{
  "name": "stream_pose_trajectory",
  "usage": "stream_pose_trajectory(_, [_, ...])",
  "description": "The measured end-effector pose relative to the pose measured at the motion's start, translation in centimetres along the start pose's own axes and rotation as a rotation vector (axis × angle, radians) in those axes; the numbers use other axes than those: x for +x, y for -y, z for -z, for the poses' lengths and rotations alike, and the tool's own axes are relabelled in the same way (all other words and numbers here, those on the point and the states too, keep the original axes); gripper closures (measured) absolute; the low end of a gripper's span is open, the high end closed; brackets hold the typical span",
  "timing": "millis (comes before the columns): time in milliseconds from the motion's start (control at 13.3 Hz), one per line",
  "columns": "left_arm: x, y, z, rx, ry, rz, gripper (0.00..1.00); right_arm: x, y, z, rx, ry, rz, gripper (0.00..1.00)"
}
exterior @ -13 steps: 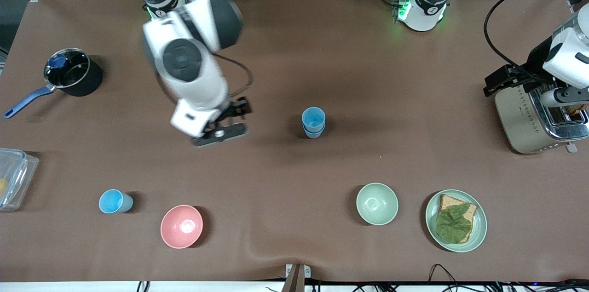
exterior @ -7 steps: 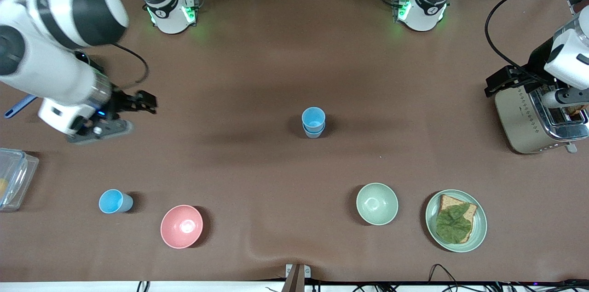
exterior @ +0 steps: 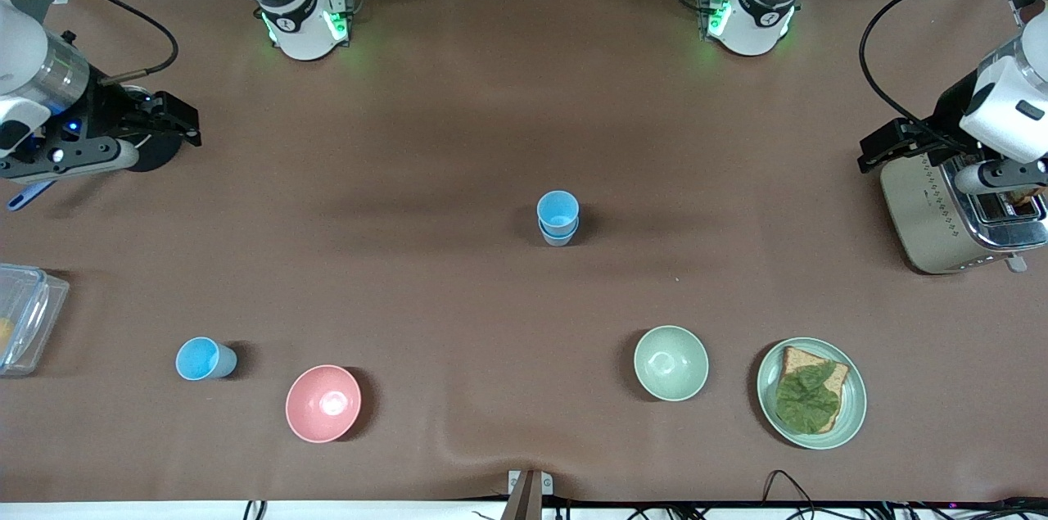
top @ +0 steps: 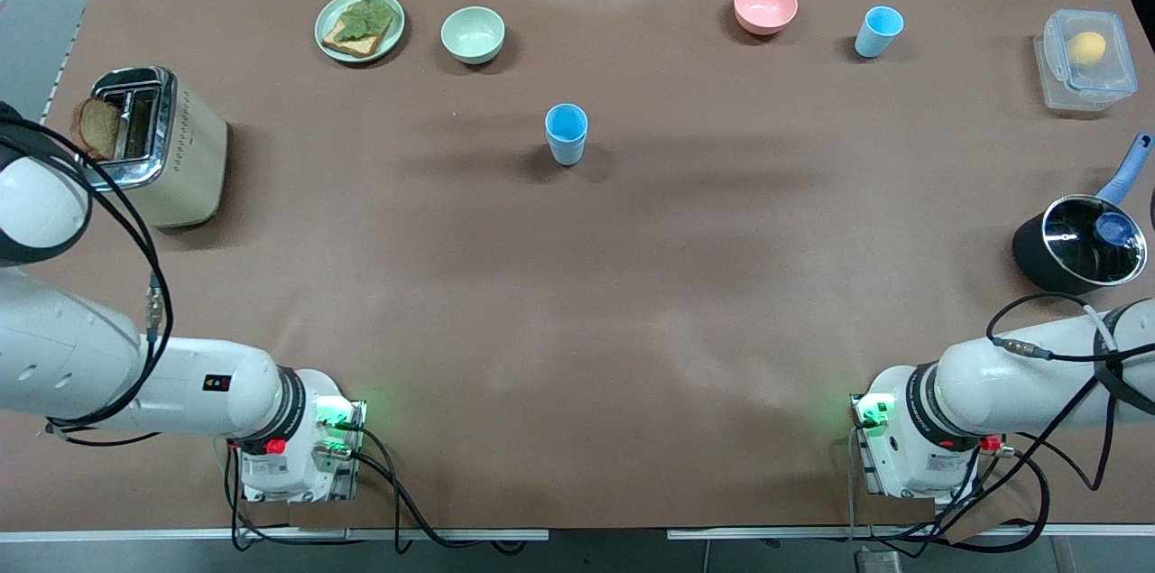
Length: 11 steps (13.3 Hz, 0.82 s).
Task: Stack blue cups with both arms
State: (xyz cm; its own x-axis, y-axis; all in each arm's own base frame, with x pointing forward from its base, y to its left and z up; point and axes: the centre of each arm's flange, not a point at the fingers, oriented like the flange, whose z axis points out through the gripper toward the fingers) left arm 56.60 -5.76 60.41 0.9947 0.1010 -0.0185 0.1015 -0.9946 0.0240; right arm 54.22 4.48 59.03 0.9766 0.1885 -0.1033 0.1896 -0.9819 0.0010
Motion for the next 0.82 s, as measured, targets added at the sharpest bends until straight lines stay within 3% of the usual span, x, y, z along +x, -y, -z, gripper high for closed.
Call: stream_pose_trajectory(825, [0.3, 0.0, -0.8, 0.003, 0.014, 0.002, 0.00, -0.9, -1.6, 0.6, -0.005, -0.002, -0.016, 0.00])
